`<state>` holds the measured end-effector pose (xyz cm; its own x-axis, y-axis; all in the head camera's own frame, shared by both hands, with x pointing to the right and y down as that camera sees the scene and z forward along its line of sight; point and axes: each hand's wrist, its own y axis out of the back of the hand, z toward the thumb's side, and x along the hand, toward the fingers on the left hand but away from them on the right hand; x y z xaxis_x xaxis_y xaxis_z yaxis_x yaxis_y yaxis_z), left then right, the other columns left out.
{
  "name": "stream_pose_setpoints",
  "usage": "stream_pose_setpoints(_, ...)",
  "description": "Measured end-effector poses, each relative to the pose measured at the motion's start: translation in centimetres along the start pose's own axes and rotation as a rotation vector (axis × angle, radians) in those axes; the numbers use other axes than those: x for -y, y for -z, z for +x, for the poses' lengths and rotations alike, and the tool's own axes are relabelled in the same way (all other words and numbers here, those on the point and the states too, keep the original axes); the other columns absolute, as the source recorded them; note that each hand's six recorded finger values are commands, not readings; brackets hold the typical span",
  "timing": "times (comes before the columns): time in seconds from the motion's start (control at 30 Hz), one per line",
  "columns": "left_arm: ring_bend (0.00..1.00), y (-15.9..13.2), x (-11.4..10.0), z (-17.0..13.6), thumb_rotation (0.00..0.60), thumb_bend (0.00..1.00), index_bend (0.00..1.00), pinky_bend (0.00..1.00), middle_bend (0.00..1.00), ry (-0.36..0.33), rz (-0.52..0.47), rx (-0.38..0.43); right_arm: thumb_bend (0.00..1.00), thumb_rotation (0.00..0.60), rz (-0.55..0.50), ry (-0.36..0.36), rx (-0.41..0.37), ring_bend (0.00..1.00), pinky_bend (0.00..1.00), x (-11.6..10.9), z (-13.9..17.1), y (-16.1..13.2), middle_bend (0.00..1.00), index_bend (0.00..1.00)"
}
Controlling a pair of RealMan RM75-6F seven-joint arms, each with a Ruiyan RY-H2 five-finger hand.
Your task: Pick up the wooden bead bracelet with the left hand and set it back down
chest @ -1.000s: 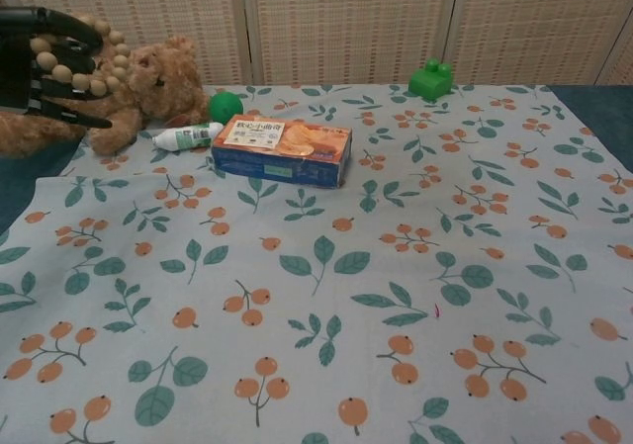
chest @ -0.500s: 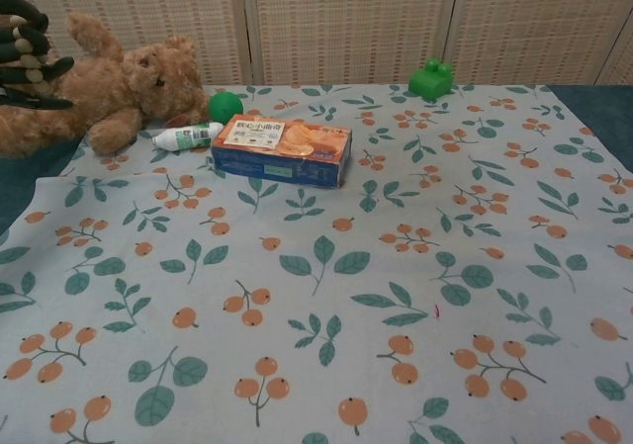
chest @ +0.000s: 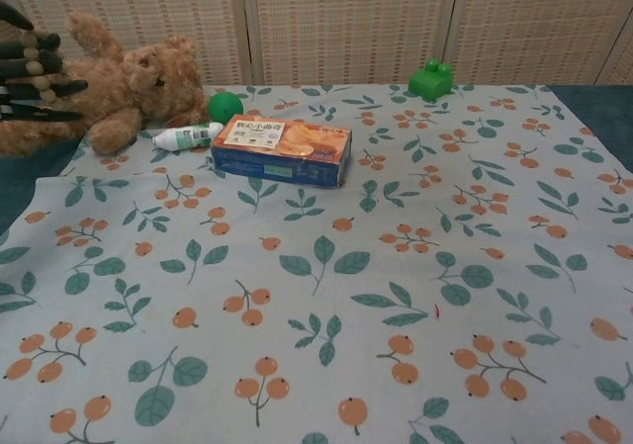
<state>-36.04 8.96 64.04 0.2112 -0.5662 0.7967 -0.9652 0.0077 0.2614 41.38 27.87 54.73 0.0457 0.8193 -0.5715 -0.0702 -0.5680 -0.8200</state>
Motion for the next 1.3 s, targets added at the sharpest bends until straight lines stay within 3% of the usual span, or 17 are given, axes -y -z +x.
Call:
stream_pose_setpoints(0.2,0.32,2.3,0.2,0.1,0.125,0.47,0.57,0.05,0.63,0.037,0.072,-0.026,0.22,0.600,0.000,0.002,0.002,0.00,0.00,0.0,0.0,0.0,0.00,0.00)
stream_pose_setpoints(0.4,0.32,3.0,0.3,0.3,0.117,0.48,0.57,0.05,0.64,0.046,0.087,-0.040,0.22,0.600,-0.001,0.006,0.006,0.00,0.00,-0.1,0.0,0.1,0.00,0.00)
stream_pose_setpoints(0.63,0.32,3.2,0.2,0.3,0.248,0.50,0.58,0.05,0.64,0.049,0.102,-0.048,0.22,0.600,0.000,0.006,0.004,0.00,0.00,-0.1,0.0,0.0,0.00,0.00)
stream_pose_setpoints(0.83,0.33,3.3,0.2,0.2,0.402,0.69,0.61,0.05,0.65,0.056,0.092,-0.065,0.22,0.600,0.002,0.006,0.002,0.00,0.00,0.0,0.1,0.0,0.00,0.00)
stream_pose_setpoints(1.0,0.33,3.3,0.3,0.1,0.438,0.79,0.62,0.05,0.65,0.057,0.088,-0.068,0.22,0.600,0.002,0.010,0.000,0.00,0.00,-0.1,0.1,-0.1,0.00,0.00)
stream_pose_setpoints(1.23,0.33,3.4,0.8,0.0,0.413,0.99,0.61,0.05,0.64,0.071,0.080,-0.073,0.22,0.600,0.000,0.018,0.003,0.00,0.00,-0.3,0.2,0.0,0.00,0.00)
stream_pose_setpoints(1.3,0.32,3.4,1.0,-0.1,0.479,1.00,0.60,0.05,0.63,0.082,0.087,-0.077,0.22,0.600,0.000,0.018,0.003,0.00,0.00,-0.3,0.2,0.1,0.00,0.00)
